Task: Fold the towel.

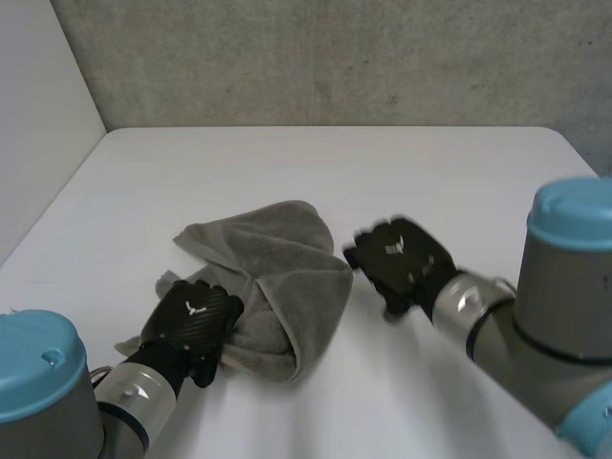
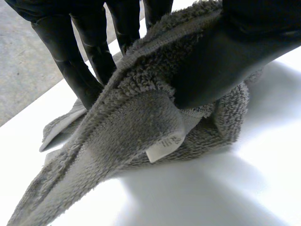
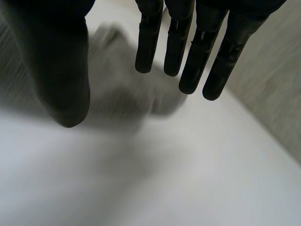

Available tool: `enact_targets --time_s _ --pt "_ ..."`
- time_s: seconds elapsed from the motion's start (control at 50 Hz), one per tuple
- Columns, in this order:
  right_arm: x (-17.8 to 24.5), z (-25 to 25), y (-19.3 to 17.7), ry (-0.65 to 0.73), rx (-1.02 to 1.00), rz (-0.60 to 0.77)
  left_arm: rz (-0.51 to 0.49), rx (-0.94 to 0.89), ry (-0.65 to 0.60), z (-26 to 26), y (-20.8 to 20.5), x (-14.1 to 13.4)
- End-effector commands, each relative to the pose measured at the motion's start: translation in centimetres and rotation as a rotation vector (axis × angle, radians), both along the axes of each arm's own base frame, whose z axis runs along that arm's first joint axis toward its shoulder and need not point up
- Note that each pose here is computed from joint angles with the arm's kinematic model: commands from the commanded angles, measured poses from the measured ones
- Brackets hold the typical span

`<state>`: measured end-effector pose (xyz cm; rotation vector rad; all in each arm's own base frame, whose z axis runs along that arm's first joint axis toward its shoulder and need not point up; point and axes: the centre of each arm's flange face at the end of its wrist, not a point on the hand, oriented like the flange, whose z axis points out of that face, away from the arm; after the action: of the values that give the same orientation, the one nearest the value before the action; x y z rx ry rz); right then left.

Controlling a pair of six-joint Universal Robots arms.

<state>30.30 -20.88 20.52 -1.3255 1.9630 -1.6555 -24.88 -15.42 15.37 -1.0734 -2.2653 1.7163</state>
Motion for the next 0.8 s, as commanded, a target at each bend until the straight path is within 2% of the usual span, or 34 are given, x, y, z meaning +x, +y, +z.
enact_targets --time_s 0.02,0.12,0.36,0.54,0.58,0.6,0.64,0.7,0.74,0.76,0.8 --pt "2.9 2.5 -2.5 -0.200 0.031 0.069 -0.031 0.013 -0.006 -0.1 1.2 -0.3" --pt "6.0 -0.1 -2.9 -0.197 0.127 0.150 -0.057 0.020 -0.012 -0.3 2.2 -0.5" --pt "8.4 -6.4 -2.5 -0.104 0.292 0.185 -0.106 0.028 -0.019 -0.6 3.5 -1.1" --pt "8.5 -5.3 -2.8 -0.140 0.285 0.173 -0.106 0.022 -0.014 -0.5 3.3 -1.2" --pt "8.3 -2.6 -3.3 -0.238 0.262 0.129 -0.106 0.016 -0.009 -0.4 3.2 -1.3" --pt "8.3 -2.6 -3.3 -0.239 0.262 0.129 -0.106 0.016 -0.009 -0.4 3.2 -1.3" --pt "7.7 0.0 -4.4 -0.363 0.198 0.053 -0.103 0.013 -0.006 -0.3 3.0 -1.3" --pt "6.6 0.7 -5.3 -0.414 0.165 -0.008 -0.097 0.003 0.001 -0.1 2.6 -1.4" --pt "4.0 2.1 -6.7 -0.478 0.082 -0.137 -0.091 -0.011 0.010 0.1 2.0 -1.6" --pt "4.0 2.1 -6.7 -0.478 0.081 -0.138 -0.091 -0.011 0.010 0.1 2.0 -1.6" --pt "1.8 3.3 -6.8 -0.522 -0.006 -0.247 -0.063 -0.029 0.022 0.5 0.7 -1.7"
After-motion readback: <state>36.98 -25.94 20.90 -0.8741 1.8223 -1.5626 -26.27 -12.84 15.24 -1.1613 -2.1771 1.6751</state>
